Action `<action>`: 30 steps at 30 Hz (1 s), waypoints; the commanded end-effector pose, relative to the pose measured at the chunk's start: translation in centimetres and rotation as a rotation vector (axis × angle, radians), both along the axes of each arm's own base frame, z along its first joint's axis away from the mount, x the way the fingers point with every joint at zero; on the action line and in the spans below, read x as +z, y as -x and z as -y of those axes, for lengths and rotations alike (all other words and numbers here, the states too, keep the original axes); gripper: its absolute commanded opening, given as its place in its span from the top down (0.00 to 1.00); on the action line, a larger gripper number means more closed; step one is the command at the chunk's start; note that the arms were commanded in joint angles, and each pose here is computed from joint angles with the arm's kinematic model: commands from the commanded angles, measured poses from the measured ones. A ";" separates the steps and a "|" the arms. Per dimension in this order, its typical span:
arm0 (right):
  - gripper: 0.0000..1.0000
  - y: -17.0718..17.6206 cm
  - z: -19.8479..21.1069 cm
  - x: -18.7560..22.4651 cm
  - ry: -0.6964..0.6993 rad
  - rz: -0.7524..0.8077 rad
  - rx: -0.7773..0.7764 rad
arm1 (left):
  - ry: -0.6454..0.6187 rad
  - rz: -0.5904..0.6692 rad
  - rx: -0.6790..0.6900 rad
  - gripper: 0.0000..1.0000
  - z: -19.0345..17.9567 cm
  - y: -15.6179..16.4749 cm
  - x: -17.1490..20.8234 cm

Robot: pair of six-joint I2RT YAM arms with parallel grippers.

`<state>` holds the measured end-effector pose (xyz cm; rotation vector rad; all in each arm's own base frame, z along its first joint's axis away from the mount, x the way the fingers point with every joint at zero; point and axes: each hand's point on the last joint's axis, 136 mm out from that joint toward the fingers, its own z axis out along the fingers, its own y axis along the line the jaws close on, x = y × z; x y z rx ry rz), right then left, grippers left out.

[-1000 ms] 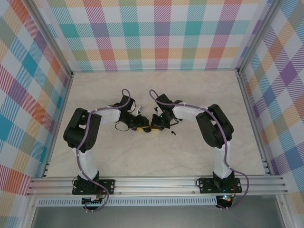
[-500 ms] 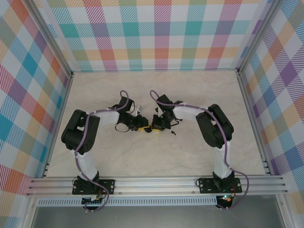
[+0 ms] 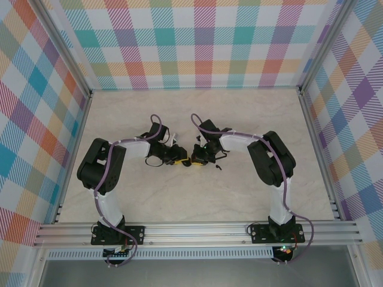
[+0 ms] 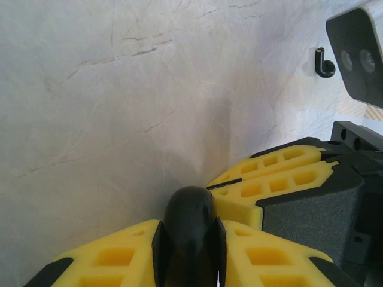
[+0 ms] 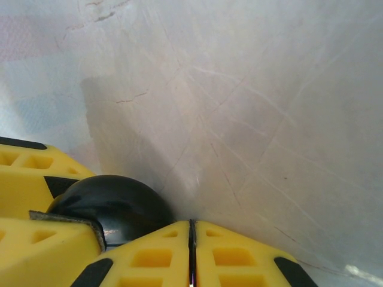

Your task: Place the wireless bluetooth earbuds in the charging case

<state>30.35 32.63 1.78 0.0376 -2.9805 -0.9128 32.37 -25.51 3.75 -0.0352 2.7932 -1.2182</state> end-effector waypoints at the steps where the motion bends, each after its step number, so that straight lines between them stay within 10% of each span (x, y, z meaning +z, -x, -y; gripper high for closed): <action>1: 0.89 -0.1 -0.4 1.0 -0.044 0.014 -0.004 | 0.001 -0.022 -0.024 0.72 0.7 1.3 -0.2; 14: 0.82 -1.2 2.1 4.7 -0.105 0.094 -0.071 | 0.007 0.073 0.028 0.81 0.1 -0.3 2.3; 30: 0.51 1.0 5.8 20.4 -0.484 0.505 0.152 | 0.276 0.595 -0.002 0.76 0.9 -1.9 20.4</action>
